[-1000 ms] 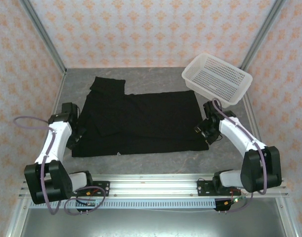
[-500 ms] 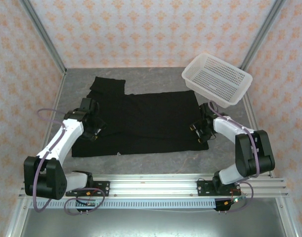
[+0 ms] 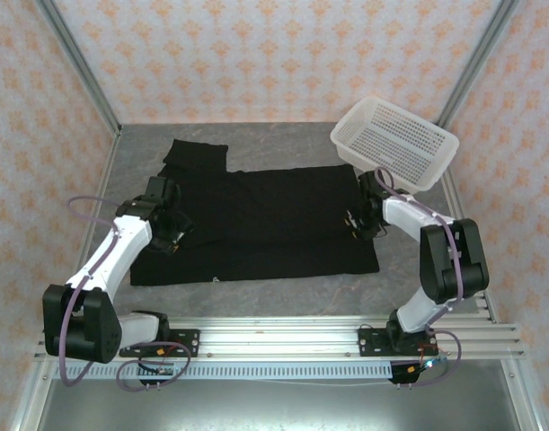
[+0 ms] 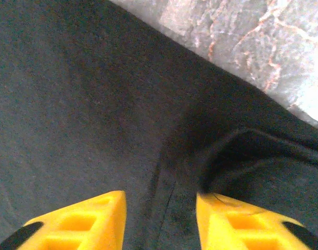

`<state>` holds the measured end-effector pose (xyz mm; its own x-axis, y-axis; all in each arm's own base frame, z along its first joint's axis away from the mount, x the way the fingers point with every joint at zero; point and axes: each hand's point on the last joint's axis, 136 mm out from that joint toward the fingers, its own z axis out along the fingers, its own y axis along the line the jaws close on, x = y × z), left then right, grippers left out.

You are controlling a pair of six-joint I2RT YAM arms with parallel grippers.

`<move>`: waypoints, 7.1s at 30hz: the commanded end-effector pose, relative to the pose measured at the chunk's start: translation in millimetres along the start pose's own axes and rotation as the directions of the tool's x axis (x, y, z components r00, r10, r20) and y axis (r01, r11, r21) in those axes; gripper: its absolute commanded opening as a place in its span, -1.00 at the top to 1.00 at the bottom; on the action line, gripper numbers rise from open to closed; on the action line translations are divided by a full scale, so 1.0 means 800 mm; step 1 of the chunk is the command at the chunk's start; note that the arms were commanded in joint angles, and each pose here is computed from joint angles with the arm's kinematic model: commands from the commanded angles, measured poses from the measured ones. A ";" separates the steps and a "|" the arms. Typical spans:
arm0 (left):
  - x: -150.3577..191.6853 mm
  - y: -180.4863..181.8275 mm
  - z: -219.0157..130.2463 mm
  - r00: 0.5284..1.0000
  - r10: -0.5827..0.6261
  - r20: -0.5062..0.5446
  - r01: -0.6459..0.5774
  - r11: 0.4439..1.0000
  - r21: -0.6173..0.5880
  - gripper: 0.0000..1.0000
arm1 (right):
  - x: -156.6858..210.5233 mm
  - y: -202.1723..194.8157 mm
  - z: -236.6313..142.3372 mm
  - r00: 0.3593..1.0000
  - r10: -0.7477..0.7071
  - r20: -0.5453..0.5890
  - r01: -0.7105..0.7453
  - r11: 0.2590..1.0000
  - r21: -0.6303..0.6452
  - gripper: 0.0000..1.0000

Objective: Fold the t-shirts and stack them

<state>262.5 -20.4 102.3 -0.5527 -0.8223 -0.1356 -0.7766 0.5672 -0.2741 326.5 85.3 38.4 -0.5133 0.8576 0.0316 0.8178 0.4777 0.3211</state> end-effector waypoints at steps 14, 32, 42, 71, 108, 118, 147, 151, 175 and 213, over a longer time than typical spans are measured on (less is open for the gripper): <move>-0.004 -0.008 -0.006 1.000 -0.011 0.006 0.012 1.000 -0.004 -0.14 | -0.044 -0.008 -0.011 0.993 0.053 0.105 -0.065 0.991 0.119 1.00; -0.019 0.024 0.077 0.996 -0.069 -0.049 0.058 0.978 -0.200 -0.02 | 0.009 0.002 -0.061 0.994 -0.107 0.028 0.109 0.992 -0.061 0.44; -0.009 0.008 0.092 0.995 -0.072 -0.071 0.058 0.981 -0.183 0.18 | 0.010 0.001 -0.057 0.994 -0.109 0.021 0.110 0.993 -0.052 0.44; -0.040 -0.069 0.046 0.999 0.044 0.003 -0.043 0.996 -0.073 1.00 | 0.007 -0.011 -0.061 0.992 -0.116 0.043 0.117 0.993 -0.021 0.46; -0.064 -0.211 0.041 0.711 0.694 0.119 -0.629 0.702 -0.335 -0.10 | 0.010 -0.031 -0.061 0.993 -0.109 0.033 0.109 0.994 0.010 0.46; -0.036 -0.157 0.045 0.918 0.394 0.036 -0.389 0.916 -0.101 -0.32 | 0.013 -0.023 -0.050 0.993 -0.119 0.009 0.119 0.993 -0.014 0.26; -0.174 -0.051 0.090 0.975 0.216 0.056 -0.187 0.929 -0.318 0.52 | -0.057 -0.046 -0.055 0.971 -0.153 0.184 0.126 0.981 0.150 0.64; -0.157 -0.072 0.038 0.970 0.211 0.123 -0.179 0.957 -0.230 0.34 | -0.060 -0.033 -0.071 0.961 -0.188 0.202 0.167 0.979 0.118 0.50; -0.054 0.111 0.086 0.996 -0.074 -0.058 0.035 0.866 -0.499 0.43 | 0.021 -0.085 0.010 0.952 -0.301 -0.046 0.302 0.913 0.273 0.60; -0.285 -0.137 0.046 0.961 0.103 0.258 -0.057 0.982 -0.179 0.06 | 0.013 0.142 -0.067 0.760 -0.597 0.258 0.615 0.789 0.014 0.14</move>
<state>463.1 93.2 134.1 -0.4886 -0.7877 -0.3751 -0.8136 0.5667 -0.1302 373.6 136.7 116.6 -0.8251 0.4653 -0.3205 0.3911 0.8797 0.2704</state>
